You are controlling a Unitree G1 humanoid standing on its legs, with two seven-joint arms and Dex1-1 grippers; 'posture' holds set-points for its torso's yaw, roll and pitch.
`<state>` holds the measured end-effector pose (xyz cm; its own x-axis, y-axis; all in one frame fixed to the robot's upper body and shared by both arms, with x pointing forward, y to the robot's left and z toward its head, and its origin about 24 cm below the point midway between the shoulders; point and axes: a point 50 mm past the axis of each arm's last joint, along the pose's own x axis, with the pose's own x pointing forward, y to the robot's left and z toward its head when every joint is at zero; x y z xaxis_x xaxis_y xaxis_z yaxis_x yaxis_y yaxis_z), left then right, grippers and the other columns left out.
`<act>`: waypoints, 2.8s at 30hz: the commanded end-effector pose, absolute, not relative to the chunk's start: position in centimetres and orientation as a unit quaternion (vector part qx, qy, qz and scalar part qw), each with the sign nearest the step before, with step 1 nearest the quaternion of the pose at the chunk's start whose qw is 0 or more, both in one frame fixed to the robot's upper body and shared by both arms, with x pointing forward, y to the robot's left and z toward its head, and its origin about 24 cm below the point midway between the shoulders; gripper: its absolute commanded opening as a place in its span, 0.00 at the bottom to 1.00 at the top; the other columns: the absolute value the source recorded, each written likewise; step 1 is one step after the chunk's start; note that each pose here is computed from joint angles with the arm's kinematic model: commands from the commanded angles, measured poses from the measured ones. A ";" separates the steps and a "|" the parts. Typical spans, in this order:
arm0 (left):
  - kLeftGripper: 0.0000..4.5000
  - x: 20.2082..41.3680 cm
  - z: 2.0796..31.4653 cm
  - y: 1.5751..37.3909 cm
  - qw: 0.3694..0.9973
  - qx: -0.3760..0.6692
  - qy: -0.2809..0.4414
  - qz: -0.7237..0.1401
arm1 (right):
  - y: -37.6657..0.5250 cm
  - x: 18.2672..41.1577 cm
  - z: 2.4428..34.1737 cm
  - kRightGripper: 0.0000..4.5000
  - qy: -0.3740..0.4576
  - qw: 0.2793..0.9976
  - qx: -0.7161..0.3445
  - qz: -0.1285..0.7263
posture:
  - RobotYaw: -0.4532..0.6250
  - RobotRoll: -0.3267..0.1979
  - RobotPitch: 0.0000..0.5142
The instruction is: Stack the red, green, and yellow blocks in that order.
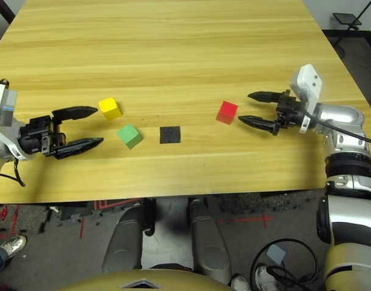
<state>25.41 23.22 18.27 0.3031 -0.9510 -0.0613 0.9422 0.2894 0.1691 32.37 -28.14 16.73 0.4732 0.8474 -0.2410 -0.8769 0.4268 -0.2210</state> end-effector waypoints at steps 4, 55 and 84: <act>1.00 25.6 18.3 22.7 0.801 0.092 -0.025 -0.592 | -27.5 32.6 15.6 0.99 0.060 0.837 -0.161 0.519 | 0.40 0.39 0.50; 1.00 24.5 19.3 21.2 0.822 0.092 -0.025 -0.562 | -17.3 34.0 19.9 0.46 0.109 0.680 -0.256 0.679 | 0.52 0.27 0.51; 1.00 23.6 19.2 20.2 0.866 0.087 0.014 -0.492 | -10.0 33.8 16.5 0.46 0.111 0.655 -0.280 0.693 | 0.64 0.29 0.56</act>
<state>24.00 20.27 19.15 0.5189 -0.8482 -0.1062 0.8526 0.5044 0.1369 34.02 -10.58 16.77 0.0300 0.8529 -0.5212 -0.9724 -0.0957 -0.2126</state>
